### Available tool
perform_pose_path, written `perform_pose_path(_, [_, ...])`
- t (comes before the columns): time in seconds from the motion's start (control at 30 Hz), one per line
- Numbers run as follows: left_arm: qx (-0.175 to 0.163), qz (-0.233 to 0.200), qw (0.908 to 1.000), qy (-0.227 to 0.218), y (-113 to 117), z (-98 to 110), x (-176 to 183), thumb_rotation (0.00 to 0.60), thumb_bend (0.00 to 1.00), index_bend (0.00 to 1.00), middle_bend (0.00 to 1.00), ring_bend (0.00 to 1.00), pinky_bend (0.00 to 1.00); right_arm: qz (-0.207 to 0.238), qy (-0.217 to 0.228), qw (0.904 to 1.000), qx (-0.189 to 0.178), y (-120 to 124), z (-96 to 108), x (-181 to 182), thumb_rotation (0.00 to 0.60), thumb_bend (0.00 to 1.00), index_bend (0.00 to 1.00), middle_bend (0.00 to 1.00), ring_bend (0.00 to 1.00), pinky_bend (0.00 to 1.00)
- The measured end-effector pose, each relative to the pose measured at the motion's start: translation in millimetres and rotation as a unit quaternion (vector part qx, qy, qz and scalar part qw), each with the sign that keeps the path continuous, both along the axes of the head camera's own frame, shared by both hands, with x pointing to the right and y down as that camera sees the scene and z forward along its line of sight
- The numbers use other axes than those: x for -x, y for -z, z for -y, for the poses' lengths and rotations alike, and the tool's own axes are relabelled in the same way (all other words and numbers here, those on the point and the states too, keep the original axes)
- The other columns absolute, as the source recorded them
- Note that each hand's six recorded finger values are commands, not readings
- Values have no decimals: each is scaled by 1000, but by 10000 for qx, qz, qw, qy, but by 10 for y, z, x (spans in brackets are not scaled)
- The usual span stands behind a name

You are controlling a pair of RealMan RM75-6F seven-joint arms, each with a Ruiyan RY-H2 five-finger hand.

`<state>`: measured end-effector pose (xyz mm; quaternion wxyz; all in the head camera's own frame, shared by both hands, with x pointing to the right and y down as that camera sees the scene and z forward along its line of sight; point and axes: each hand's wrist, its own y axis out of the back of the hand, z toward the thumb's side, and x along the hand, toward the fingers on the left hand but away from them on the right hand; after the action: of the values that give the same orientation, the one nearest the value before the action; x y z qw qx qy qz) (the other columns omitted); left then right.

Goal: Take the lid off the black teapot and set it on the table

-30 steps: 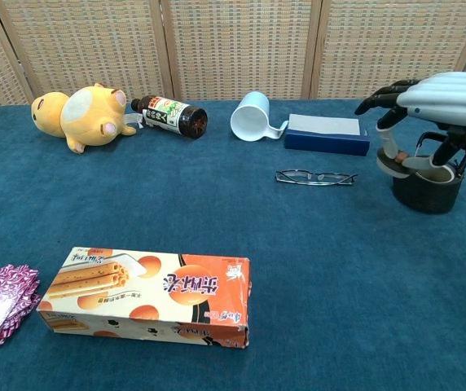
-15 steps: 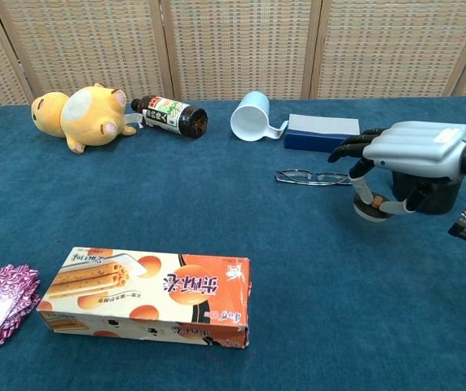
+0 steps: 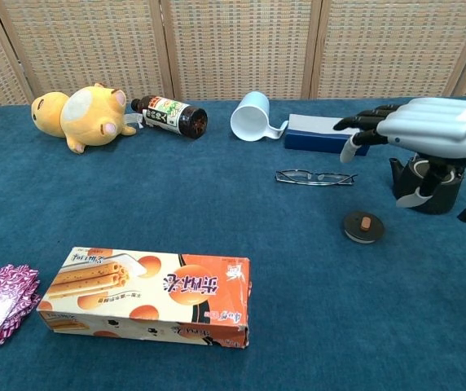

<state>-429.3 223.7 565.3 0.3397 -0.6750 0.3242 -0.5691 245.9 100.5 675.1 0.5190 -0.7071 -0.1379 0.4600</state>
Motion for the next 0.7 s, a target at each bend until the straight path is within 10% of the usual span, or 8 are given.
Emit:
perform_pose_path(0.2, [-216, 42, 9998, 27, 94, 20, 26, 600, 109, 0, 0, 0, 0, 293, -447, 9986, 6, 484, -200, -244, 600, 0, 2, 0, 0, 0])
perform_pose_path(0.7, [-396, -28, 9992, 27, 223, -34, 12, 600, 110, 0, 0, 0, 0, 645, -2823, 9562, -426, 1077, -1127, -1493, 600, 0, 0, 0, 0, 0])
